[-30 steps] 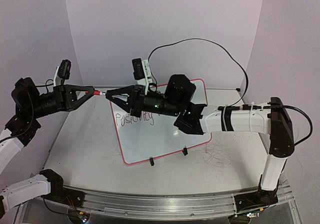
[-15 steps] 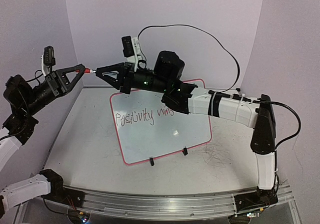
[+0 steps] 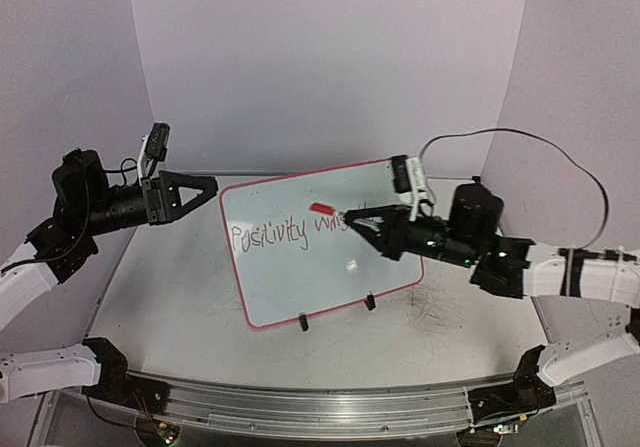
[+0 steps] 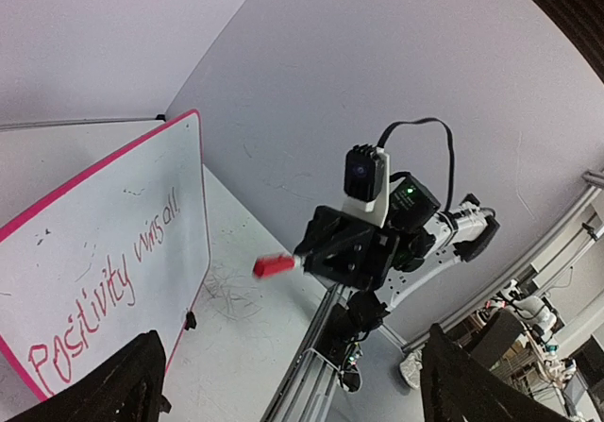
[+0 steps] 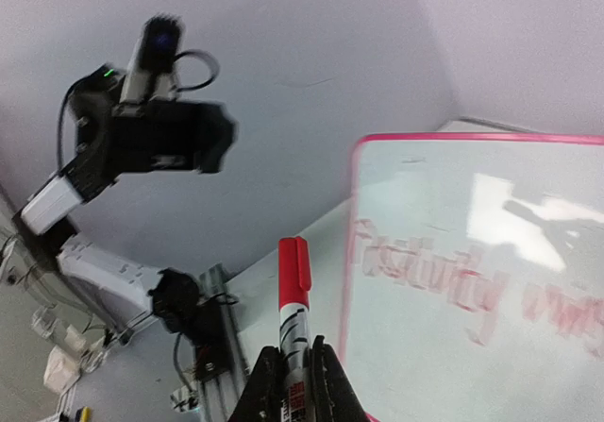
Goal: Write a sentence on the whiteboard
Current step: Insert the whiteboard marker without the cap into the pen cap, then put down the whiteboard marker at the center of the board.
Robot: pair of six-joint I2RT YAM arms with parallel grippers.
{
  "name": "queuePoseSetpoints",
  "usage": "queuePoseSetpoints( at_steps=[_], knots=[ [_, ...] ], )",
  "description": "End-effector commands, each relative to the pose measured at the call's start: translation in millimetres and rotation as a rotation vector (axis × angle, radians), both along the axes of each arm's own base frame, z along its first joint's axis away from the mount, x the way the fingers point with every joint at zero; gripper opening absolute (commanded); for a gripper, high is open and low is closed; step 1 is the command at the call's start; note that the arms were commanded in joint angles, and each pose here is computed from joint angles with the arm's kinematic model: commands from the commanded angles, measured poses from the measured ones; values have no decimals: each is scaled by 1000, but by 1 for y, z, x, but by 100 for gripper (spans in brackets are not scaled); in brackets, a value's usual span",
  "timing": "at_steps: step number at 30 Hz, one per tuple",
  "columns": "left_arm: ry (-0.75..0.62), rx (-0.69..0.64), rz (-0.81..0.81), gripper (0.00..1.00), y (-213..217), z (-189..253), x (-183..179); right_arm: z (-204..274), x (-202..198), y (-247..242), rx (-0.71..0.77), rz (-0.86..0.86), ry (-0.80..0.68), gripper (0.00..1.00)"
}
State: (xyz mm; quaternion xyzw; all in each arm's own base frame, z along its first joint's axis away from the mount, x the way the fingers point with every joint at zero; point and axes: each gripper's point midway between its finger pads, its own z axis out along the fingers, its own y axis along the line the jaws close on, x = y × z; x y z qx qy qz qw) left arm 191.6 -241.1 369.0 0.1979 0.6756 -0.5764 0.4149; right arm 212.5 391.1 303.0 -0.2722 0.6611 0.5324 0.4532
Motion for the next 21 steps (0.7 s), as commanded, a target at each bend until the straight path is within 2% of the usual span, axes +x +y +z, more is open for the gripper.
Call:
queuePoseSetpoints(
  at_steps=[1,5,10,13,19,21],
  knots=[
    [-69,-12,133,97,11,22,18,-6,41,-120,-68,-421,19,0],
    [-68,9,233,99,19,19,34,-70,69,-217,-222,-719,147,0],
    [-76,20,263,99,21,21,40,-149,86,-294,-267,-888,373,0],
    [-67,27,268,99,21,18,41,-176,92,-302,-219,-861,448,0],
    [-43,67,295,100,25,5,42,-215,106,-289,-267,-764,544,1],
    [-35,72,299,99,26,0,42,-220,109,-291,-270,-779,572,5]
  ],
)
